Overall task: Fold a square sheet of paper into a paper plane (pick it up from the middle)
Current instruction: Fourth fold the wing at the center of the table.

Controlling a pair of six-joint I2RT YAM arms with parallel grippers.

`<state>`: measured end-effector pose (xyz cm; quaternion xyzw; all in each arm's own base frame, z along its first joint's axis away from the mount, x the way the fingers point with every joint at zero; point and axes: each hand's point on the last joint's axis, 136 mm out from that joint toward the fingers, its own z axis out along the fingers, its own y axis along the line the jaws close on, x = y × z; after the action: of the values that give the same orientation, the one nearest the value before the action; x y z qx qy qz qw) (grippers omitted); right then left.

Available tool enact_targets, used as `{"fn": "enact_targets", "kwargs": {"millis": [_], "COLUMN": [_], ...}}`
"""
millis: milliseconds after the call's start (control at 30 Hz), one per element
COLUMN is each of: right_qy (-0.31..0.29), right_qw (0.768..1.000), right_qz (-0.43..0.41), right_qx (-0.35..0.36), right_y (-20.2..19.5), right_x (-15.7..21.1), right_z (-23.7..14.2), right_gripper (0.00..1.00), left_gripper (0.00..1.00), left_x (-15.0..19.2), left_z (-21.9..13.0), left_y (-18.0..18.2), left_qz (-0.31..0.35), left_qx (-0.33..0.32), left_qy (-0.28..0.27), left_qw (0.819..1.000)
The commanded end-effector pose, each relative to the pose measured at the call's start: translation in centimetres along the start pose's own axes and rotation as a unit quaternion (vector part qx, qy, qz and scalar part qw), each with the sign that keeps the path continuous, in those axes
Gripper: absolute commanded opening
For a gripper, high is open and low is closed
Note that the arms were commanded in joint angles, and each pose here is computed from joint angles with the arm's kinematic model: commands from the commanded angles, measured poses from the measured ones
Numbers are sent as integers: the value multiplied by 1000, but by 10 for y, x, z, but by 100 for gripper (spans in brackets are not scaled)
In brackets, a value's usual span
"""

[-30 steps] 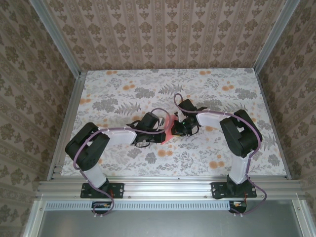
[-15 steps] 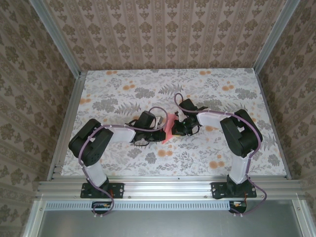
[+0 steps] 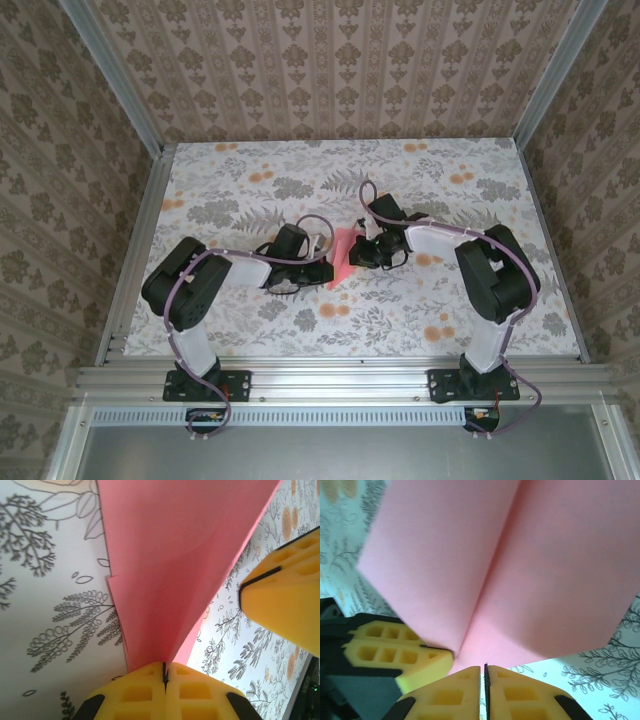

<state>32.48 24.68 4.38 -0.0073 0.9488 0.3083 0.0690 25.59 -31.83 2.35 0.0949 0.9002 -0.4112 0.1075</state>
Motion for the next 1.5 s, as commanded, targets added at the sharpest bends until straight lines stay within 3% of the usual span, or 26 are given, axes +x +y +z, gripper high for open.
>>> {"fn": "enact_targets", "kwargs": {"millis": [0, 367, 733, 1033, 1200, 1467], "right_qy": [-24, -27, -32, -40, -47, -48], "right_qw": [998, 990, 992, 993, 992, 992], "right_qz": [-1, 38, 59, 77, 82, 85], "right_qx": [-55, -135, -111, -83, -81, -80], "right_y": [26, 46, 31, 14, 13, 12], "right_x": [-9, -27, -40, -42, -45, -46], "right_z": [-13, 6, 27, 34, 33, 32], "right_gripper": [10, 6, 6, 5, 5, 5], "left_gripper": [0, 0, 0, 22, 27, 17], "left_x": [10, 4, 4, 6, 12, 21], "left_z": [2, 3, 4, -2, -1, 3], "left_y": [11, 17, 17, 17, 22, 25], "left_qz": [-36, -77, -88, -74, -60, -45], "left_qx": [-2, 20, 34, 21, -6, -32], "left_qy": [17, 15, 23, 21, 32, 47], "left_qw": [999, 997, 995, 997, 998, 997]}}
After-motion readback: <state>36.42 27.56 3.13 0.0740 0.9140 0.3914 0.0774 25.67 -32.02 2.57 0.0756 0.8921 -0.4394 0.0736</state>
